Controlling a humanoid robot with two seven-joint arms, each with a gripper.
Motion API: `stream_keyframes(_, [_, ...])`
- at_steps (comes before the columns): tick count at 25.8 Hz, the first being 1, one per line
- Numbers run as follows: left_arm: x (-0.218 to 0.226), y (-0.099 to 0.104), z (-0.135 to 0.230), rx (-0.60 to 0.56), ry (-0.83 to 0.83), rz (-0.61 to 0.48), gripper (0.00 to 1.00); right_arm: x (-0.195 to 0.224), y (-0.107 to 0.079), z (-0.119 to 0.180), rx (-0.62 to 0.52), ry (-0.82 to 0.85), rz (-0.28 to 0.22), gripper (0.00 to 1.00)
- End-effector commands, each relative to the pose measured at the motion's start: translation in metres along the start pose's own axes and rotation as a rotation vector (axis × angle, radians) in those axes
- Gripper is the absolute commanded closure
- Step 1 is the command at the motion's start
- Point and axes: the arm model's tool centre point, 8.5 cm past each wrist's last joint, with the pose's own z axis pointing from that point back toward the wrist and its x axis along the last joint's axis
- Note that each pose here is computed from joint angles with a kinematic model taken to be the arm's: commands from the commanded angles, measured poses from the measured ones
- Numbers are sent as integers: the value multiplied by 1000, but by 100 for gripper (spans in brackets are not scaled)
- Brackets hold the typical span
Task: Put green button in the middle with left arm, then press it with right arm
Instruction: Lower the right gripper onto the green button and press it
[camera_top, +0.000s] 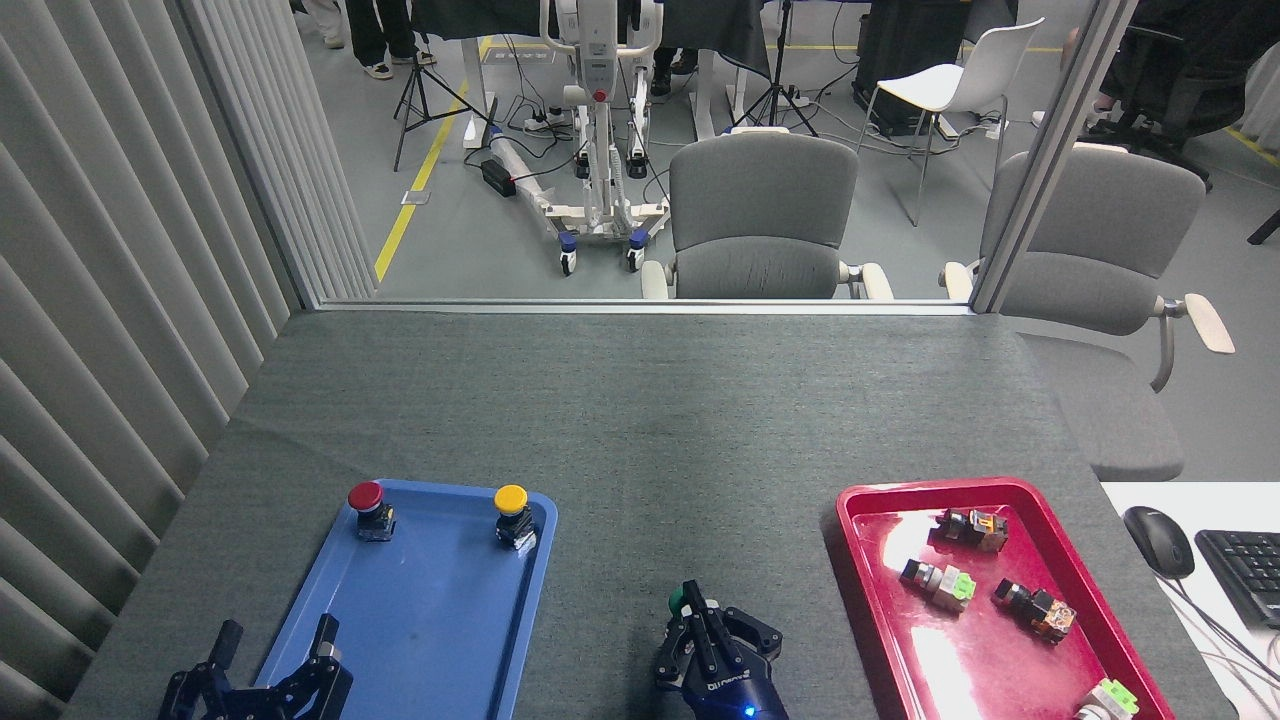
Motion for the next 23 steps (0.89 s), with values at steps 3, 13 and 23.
stream_keyframes(3, [0, -2, 1, -7, 5, 6, 0, 0, 2, 1, 5, -13, 11, 97])
stream_keyframes(13, [-1, -3, 3, -7, 13, 8, 0, -2, 19, 5, 51, -16, 20, 98])
stream_keyframes(23, [0, -3, 4, -4, 15, 15, 0, -10, -8, 5, -121, 54, 9, 88])
